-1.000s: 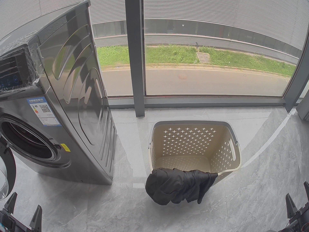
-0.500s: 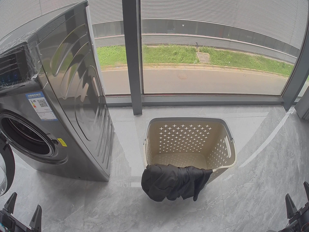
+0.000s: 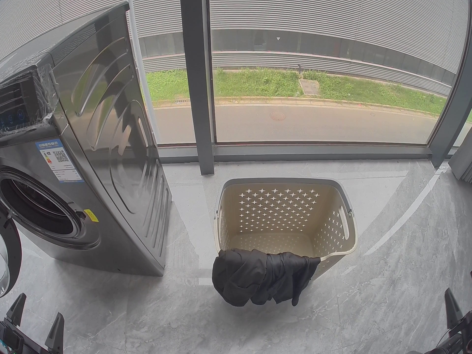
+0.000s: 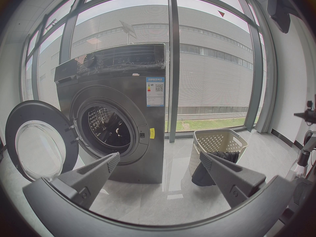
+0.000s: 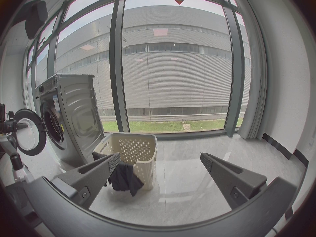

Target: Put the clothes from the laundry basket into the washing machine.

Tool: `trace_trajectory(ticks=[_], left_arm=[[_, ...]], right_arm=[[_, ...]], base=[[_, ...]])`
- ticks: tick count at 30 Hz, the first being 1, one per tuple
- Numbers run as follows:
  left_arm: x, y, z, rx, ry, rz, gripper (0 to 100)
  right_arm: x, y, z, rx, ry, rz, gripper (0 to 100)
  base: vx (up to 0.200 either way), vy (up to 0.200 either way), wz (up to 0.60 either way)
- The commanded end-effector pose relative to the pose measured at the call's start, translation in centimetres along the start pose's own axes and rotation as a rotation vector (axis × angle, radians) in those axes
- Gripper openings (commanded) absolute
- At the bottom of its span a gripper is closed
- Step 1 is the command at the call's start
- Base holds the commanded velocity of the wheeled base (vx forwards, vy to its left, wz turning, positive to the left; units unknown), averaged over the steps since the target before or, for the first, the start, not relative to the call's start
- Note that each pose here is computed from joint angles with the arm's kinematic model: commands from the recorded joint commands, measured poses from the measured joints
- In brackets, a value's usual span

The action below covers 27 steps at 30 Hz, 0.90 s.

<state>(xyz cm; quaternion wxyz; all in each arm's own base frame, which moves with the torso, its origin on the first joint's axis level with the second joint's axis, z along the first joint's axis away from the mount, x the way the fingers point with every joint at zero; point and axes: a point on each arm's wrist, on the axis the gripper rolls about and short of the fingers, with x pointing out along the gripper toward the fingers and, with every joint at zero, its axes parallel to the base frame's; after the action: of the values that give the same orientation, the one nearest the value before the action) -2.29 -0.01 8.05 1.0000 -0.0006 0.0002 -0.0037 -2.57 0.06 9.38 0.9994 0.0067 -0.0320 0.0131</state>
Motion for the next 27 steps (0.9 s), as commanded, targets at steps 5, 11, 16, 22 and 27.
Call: trace_trajectory(ticks=[5, 11, 16, 22, 27], left_arm=[[0.0, 0.0, -0.5, 0.000, 0.003, 0.000, 100], [0.0, 0.0, -0.5, 0.000, 0.004, 0.000, 100], [0.0, 0.0, -0.5, 0.000, 0.004, 0.000, 100], [0.0, 0.0, -0.5, 0.000, 0.003, 0.000, 100], [0.0, 0.0, -0.5, 0.000, 0.003, 0.000, 100]], right_arm=[[3.2, 0.4, 8.8, 0.036, 0.083, 0.359, 100], [9.0, 2.2, 7.2, 0.046, 0.408, 0.542, 100], [14.5, 5.4, 6.1, 0.027, 0.517, 0.656, 100], [18.8, 8.2, 3.4, 0.012, 0.649, 0.690, 100], [21.0, 10.1, 0.8, 0.032, 0.729, 0.656, 100]], base=[[0.000, 0.000, 0.00], [0.000, 0.000, 0.00], [0.000, 0.000, 0.00], [0.000, 0.000, 0.00], [0.000, 0.000, 0.00]])
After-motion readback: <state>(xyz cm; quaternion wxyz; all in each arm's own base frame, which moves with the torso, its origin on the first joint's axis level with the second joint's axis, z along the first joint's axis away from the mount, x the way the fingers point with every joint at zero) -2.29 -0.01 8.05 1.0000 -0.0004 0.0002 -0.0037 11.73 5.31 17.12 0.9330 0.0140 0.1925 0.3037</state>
